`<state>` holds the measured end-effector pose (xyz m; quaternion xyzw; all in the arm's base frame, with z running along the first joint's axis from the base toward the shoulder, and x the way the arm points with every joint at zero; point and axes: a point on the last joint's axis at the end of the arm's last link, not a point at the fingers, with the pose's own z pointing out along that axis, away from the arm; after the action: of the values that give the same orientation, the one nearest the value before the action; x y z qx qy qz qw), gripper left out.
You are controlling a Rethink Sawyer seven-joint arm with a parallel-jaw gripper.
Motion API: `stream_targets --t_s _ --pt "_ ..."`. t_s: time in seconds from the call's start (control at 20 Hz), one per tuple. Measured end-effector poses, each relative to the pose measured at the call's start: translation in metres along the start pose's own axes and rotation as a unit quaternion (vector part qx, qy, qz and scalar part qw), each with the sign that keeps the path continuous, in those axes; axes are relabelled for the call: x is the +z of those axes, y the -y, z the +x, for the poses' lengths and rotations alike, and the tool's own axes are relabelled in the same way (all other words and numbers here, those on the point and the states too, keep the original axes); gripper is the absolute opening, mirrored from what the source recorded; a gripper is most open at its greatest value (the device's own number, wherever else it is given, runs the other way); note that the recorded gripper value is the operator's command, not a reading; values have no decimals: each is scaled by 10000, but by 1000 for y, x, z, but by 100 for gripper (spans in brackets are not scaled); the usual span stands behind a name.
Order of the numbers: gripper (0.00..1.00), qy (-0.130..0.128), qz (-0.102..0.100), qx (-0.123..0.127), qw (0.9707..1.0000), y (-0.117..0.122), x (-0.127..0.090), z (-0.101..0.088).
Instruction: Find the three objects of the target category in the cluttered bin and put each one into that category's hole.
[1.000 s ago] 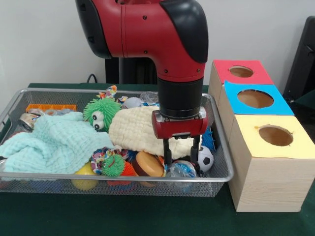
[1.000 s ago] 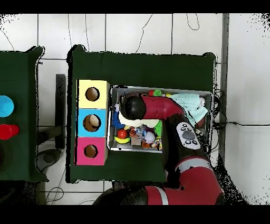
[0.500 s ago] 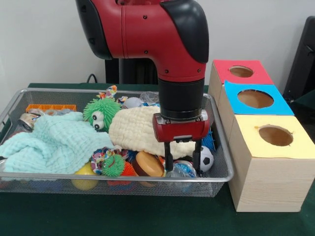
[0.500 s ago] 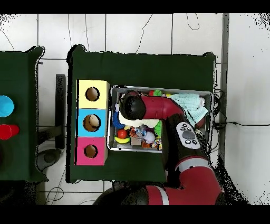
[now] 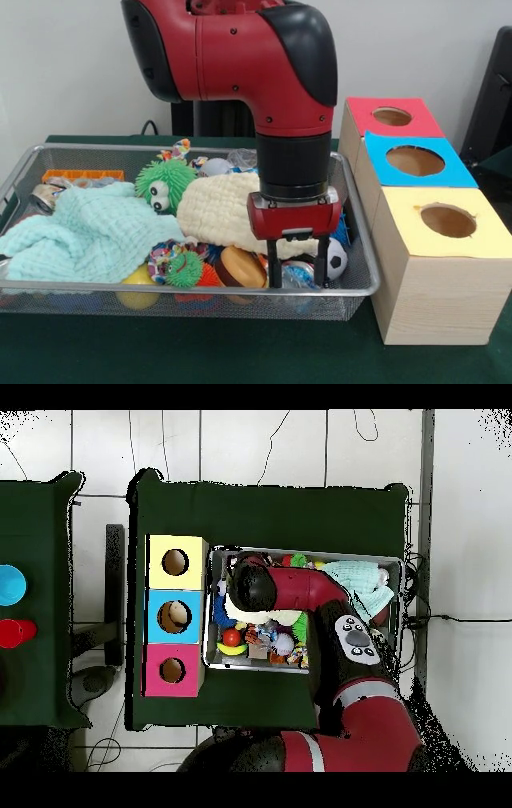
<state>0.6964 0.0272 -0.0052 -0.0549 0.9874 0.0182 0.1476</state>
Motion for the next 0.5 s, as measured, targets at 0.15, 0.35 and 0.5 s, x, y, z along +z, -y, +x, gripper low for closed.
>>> stream_targets --t_s 0.15,0.35,0.5 --pt "100 -91 3 -10 10000 -1 8 9" --pt "100 -159 57 -76 9998 -5 14 16" --pt "100 -163 127 -150 9997 -7 14 15"
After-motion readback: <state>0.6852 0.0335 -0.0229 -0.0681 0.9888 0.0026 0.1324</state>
